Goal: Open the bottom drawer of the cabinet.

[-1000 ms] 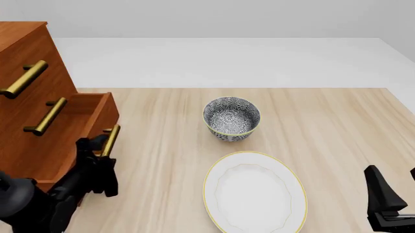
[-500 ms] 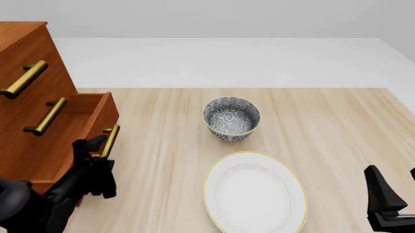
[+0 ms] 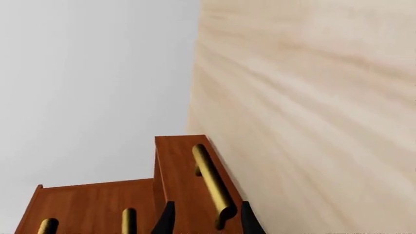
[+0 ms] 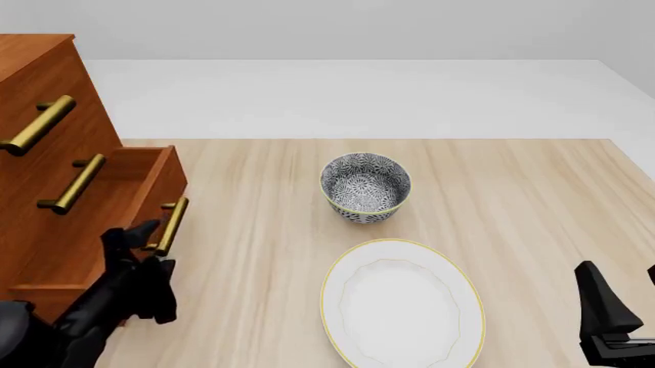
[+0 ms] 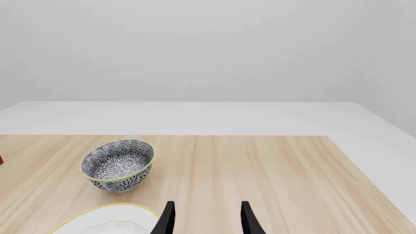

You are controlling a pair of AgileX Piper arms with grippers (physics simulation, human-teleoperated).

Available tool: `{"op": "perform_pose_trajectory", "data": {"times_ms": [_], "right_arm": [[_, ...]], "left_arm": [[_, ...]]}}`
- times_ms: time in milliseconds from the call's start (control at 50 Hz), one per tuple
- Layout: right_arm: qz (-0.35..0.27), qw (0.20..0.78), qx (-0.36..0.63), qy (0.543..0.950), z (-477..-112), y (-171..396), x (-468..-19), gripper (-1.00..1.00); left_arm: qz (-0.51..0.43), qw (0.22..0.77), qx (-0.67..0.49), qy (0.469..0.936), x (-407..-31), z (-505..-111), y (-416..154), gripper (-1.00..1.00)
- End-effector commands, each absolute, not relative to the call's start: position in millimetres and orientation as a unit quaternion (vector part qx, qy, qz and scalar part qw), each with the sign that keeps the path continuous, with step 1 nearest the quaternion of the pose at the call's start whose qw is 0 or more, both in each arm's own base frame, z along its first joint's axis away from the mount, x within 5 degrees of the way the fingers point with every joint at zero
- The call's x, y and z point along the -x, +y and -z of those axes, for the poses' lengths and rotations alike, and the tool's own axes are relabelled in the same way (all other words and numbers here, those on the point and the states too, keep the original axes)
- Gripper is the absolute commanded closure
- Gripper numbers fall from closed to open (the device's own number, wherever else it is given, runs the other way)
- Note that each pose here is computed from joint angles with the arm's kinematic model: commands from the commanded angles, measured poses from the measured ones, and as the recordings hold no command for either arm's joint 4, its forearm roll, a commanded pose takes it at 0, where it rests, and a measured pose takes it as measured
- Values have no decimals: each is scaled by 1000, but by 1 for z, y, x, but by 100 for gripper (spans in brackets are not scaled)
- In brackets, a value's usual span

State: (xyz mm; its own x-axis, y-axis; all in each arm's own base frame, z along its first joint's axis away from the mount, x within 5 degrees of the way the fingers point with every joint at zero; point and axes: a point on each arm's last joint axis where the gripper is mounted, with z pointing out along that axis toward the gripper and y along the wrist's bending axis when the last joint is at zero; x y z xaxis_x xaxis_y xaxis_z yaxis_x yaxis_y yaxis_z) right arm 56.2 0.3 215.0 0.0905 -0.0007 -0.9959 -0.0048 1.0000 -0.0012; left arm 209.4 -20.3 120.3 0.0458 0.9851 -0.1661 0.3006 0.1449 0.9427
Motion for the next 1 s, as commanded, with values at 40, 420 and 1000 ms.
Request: {"op": "perform_pose_trajectory", "data": {"times_ms": [40,420,1000], "right_arm": [[-1,738,2,674,-215,0,-56,-100],[-1,738,2,674,-215,0,-56,-100],[-1,738,2,674,-215,0,-56,-100]], "left_arm": [[-355,483,-540,591,-203,-123,-22,-100],[-344,490,-539,593,-185,-127,-23,-100],[-326,517,-529,589,-159,-158,-27,-100]]}}
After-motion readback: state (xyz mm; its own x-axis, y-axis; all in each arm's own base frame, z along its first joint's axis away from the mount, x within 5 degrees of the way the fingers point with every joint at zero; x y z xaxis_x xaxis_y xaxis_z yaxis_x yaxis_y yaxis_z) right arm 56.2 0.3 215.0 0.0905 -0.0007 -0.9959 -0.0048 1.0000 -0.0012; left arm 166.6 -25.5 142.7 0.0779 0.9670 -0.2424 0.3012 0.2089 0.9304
